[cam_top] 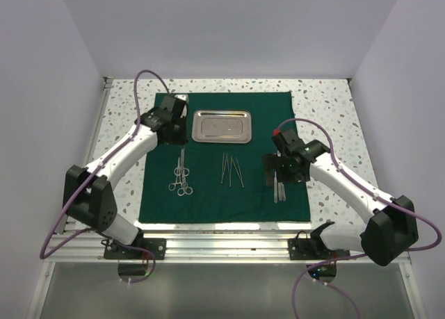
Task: Open and lay out the surgical kit
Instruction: Pick up the medical item from the container, then place the medical item in the surgical kit, then reset both arms
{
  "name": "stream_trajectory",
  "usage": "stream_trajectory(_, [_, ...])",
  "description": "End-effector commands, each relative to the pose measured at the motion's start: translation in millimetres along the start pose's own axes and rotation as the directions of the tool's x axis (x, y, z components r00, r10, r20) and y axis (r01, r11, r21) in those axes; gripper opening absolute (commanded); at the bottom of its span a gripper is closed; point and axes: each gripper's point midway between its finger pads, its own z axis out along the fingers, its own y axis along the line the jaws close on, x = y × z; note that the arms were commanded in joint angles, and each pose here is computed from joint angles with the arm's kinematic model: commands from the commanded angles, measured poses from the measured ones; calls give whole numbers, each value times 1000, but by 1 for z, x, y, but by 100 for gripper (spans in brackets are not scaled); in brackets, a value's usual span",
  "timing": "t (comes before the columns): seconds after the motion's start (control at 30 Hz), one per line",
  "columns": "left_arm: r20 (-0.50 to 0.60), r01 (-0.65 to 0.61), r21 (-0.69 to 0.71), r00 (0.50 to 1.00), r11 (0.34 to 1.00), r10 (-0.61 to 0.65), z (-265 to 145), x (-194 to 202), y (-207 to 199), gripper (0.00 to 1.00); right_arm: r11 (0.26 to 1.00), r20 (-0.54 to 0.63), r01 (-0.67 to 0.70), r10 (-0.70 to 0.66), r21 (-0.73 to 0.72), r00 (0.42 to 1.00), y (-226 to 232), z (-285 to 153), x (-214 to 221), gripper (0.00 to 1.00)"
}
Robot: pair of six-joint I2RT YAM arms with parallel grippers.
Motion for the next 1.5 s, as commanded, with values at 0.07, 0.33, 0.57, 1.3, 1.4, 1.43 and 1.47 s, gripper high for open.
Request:
stream_trajectory(0.07, [6, 79, -4, 997, 997, -79, -8, 40, 12, 0, 998, 20, 15, -14, -59, 1000, 9, -2, -3, 97])
stream_trajectory(0.33, [-13, 87, -89, 996, 992, -89, 21, 66, 30, 4, 998, 29, 16, -15, -54, 999, 8, -3, -4, 97])
stream_trajectory(0.57, [3, 71, -107, 997, 992, -72, 33, 42, 25, 45, 999, 45, 7, -6, -40, 999, 6, -6, -5, 96])
stream_trajectory(1.3, [877, 187, 51, 462, 981, -133, -175, -74, 65, 89, 957, 722, -1, 219, -289, 656, -1, -207, -88, 98])
stream_trajectory(1.4, [838, 171, -21, 540, 985, -76, -168, -70, 67, 88, 959, 731, -1, 217, -284, 647, -4, -207, -85, 98])
stream_trajectory(1.43, [817, 161, -42, 574, 986, -59, -161, -66, 68, 87, 957, 739, 1, 223, -289, 635, -6, -211, -83, 98])
stream_trajectory(1.47, [815, 158, -42, 577, 987, -57, -161, -65, 68, 87, 957, 741, 1, 224, -291, 633, -6, -211, -82, 98])
